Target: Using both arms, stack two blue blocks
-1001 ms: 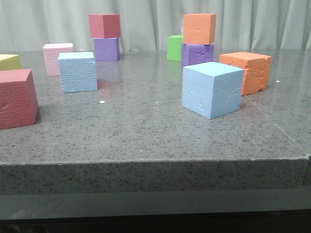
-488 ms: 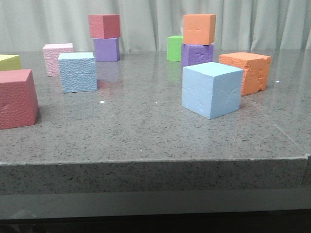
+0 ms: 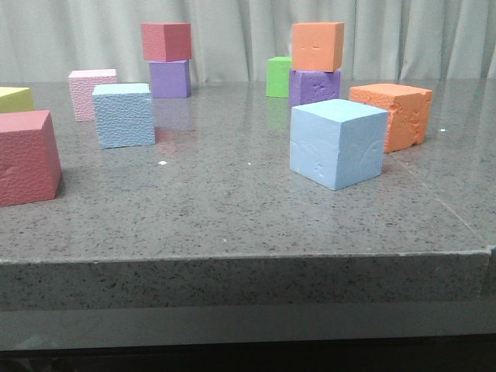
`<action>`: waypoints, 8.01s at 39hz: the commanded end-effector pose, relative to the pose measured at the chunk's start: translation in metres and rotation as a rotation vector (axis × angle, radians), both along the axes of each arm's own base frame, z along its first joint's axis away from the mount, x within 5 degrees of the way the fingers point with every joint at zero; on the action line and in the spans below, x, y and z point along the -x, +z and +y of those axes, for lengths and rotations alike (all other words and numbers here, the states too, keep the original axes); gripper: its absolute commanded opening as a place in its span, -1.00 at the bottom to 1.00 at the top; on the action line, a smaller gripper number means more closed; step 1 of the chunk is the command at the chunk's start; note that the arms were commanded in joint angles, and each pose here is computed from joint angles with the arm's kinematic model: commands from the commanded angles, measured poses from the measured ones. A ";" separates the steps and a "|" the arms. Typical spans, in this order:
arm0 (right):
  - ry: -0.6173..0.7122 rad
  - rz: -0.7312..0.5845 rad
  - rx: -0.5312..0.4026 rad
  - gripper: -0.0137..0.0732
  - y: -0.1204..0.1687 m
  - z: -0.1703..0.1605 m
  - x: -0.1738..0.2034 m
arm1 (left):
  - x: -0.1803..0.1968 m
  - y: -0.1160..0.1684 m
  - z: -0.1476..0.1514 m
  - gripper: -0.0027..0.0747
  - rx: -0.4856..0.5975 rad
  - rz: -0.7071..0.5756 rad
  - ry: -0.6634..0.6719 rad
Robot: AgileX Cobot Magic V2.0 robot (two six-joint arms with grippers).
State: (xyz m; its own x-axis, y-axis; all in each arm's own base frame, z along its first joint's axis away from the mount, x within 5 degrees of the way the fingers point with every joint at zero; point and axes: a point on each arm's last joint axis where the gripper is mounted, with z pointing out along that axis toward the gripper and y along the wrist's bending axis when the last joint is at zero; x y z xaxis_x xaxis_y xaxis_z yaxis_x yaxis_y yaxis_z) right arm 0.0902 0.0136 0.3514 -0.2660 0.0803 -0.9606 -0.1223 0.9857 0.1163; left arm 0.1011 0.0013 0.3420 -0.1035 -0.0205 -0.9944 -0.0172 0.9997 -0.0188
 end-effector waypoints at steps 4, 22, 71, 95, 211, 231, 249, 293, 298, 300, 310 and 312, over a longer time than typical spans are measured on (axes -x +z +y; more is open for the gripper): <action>-0.019 -0.087 -0.017 0.73 0.016 -0.001 -0.002 | 0.000 0.019 0.000 -0.20 -0.004 -0.110 -0.005; -0.021 -0.064 -0.013 0.80 0.014 -0.001 -0.011 | 0.000 0.019 0.000 0.76 -0.005 -0.114 -0.005; 0.510 0.577 0.186 0.80 -0.021 0.133 -0.207 | 0.000 0.019 0.000 0.66 -0.005 -0.115 -0.005; 0.541 0.633 0.195 -0.02 -0.027 0.143 -0.215 | 0.000 0.019 0.000 0.66 -0.005 -0.115 -0.005; 0.090 0.168 0.063 -0.85 -0.023 0.010 -0.028 | 0.000 0.020 0.000 0.66 -0.004 -0.122 -0.005; 0.073 0.042 0.049 -0.85 -0.028 0.007 -0.008 | -0.062 0.039 -0.055 0.66 -0.013 0.060 -0.322; 0.073 0.042 0.049 -0.85 -0.028 0.007 -0.008 | -0.190 0.076 -0.113 0.66 -0.224 0.619 -0.357; 0.073 0.041 0.049 -0.85 -0.028 0.007 -0.008 | -0.291 -0.004 -0.163 0.66 0.138 1.002 -0.191; 0.073 0.041 0.049 -0.85 -0.028 0.007 -0.008 | -0.292 -0.007 -0.163 0.64 0.137 1.008 -0.189; 0.073 0.041 0.049 -0.85 -0.028 0.007 -0.008 | -0.292 -0.008 -0.164 0.59 0.134 1.016 -0.188; 0.073 0.041 0.049 -0.85 -0.028 0.007 -0.008 | -0.293 -0.011 -0.164 0.09 0.131 1.029 -0.185; 0.073 0.041 0.049 -0.85 -0.028 0.007 -0.008 | -0.293 -0.011 -0.164 -0.01 0.130 1.029 -0.184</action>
